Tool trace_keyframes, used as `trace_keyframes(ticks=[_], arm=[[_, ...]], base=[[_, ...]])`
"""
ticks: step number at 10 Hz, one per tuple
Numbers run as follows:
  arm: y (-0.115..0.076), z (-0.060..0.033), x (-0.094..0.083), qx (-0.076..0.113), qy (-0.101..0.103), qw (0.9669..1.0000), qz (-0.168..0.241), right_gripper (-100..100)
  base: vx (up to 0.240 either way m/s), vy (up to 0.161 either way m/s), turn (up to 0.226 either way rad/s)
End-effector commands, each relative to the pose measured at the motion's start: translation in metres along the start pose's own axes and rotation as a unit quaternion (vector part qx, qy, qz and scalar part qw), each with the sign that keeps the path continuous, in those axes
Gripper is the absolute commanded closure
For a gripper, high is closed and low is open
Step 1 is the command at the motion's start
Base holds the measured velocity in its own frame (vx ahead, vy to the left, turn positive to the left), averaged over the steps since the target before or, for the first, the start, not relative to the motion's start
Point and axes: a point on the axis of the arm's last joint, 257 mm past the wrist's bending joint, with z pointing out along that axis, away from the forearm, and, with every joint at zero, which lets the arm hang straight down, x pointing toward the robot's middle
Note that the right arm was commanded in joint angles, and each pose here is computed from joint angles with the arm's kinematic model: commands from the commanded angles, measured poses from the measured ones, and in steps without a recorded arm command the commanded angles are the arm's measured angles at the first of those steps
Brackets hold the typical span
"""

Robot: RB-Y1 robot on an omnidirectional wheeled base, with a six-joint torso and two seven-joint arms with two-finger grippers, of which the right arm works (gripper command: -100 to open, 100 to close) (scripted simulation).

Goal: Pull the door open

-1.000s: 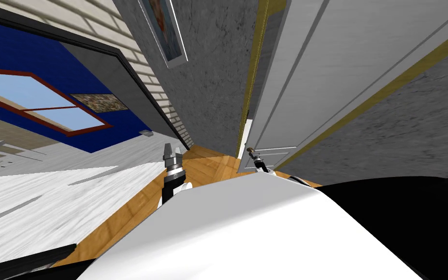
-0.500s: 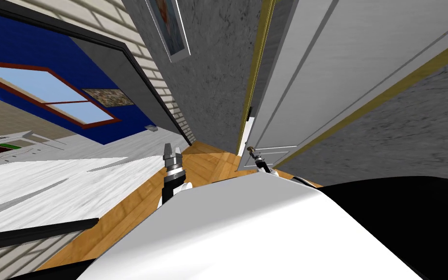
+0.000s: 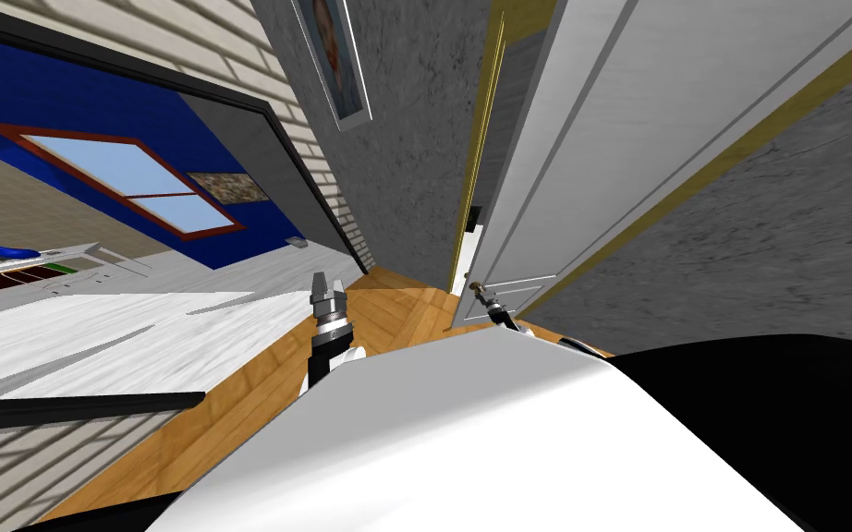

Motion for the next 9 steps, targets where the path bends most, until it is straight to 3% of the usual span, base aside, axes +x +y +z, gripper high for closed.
trace_keyframes(ticks=[1, 4, 5, 9], arm=[[-0.005, -0.0157, -0.016, 0.007, -0.023, 0.9997, 0.003, 100], [-0.007, -0.0223, -0.019, 0.017, -0.028, 0.9995, 0.005, 100], [-0.003, -0.009, -0.003, 0.016, -0.007, 0.9998, 0.003, 100], [-0.003, -0.0324, -0.008, 0.038, -0.013, 0.9992, 0.003, 100]], base=[[-0.155, -0.05, 0.062], [-0.11, -0.028, 0.033], [-0.044, -0.013, 0.003], [-0.178, -0.055, 0.139]])
